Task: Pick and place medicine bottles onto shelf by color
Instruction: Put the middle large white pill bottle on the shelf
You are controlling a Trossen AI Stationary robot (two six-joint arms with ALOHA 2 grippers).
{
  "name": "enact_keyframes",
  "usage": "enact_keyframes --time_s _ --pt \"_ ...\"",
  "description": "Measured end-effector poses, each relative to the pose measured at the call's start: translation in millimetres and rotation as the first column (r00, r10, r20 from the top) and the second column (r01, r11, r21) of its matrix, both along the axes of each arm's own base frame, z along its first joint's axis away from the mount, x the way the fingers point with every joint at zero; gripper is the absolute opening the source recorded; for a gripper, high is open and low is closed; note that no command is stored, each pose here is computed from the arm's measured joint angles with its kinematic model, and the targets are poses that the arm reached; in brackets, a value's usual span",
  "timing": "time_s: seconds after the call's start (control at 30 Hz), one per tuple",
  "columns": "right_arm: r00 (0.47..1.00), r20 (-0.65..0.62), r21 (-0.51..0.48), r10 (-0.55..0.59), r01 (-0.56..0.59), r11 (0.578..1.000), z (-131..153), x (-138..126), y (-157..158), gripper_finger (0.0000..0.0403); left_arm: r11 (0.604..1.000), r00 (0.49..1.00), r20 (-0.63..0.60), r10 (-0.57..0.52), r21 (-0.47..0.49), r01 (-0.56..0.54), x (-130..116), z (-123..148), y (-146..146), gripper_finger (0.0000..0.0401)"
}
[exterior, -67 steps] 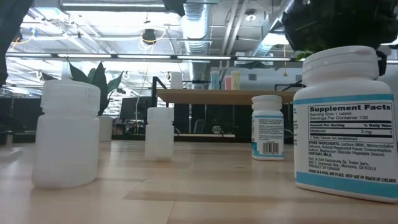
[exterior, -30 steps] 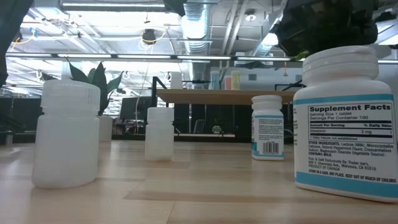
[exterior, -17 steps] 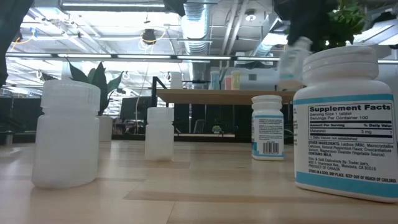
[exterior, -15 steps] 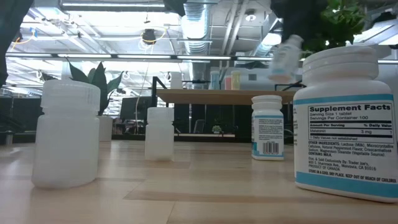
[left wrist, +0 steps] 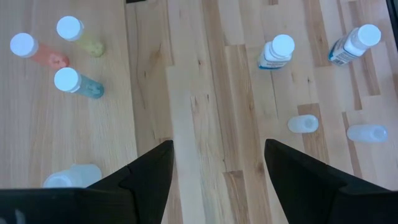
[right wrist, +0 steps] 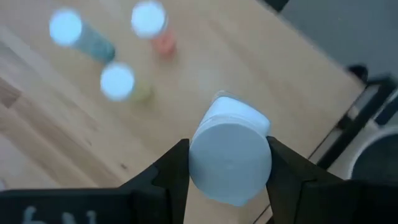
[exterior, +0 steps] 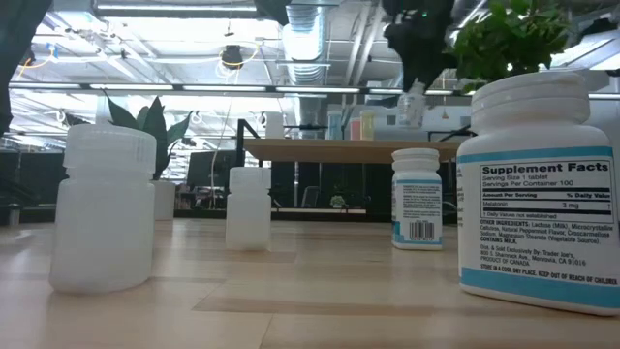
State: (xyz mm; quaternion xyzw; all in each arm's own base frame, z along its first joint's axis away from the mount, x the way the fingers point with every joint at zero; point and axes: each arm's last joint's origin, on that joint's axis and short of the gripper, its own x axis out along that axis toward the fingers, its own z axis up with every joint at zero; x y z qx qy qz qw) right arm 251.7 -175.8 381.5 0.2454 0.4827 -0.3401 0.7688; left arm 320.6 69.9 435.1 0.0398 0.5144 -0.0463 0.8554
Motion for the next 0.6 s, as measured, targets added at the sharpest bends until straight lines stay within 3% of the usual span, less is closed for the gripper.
enact_keyframes --time_s 0.17,0.4,0.6 --pt "0.997 -0.055 0.004 0.047 -0.046 0.999 4.1 10.3 -31.4 0.0174 1.0 1.0 0.0 0.0 0.0 0.0 0.0 0.0 -0.1 0.0238" --pt "0.973 -0.155 0.072 0.174 -0.164 0.984 -18.8 30.7 -52.7 0.0172 1.0 1.0 0.0 0.0 0.0 0.0 0.0 0.0 -0.1 0.0238" --pt "0.98 -0.151 0.081 0.128 -0.116 0.99 -23.8 30.9 -64.9 0.0178 1.0 1.0 0.0 0.0 0.0 0.0 0.0 0.0 -0.1 0.0238"
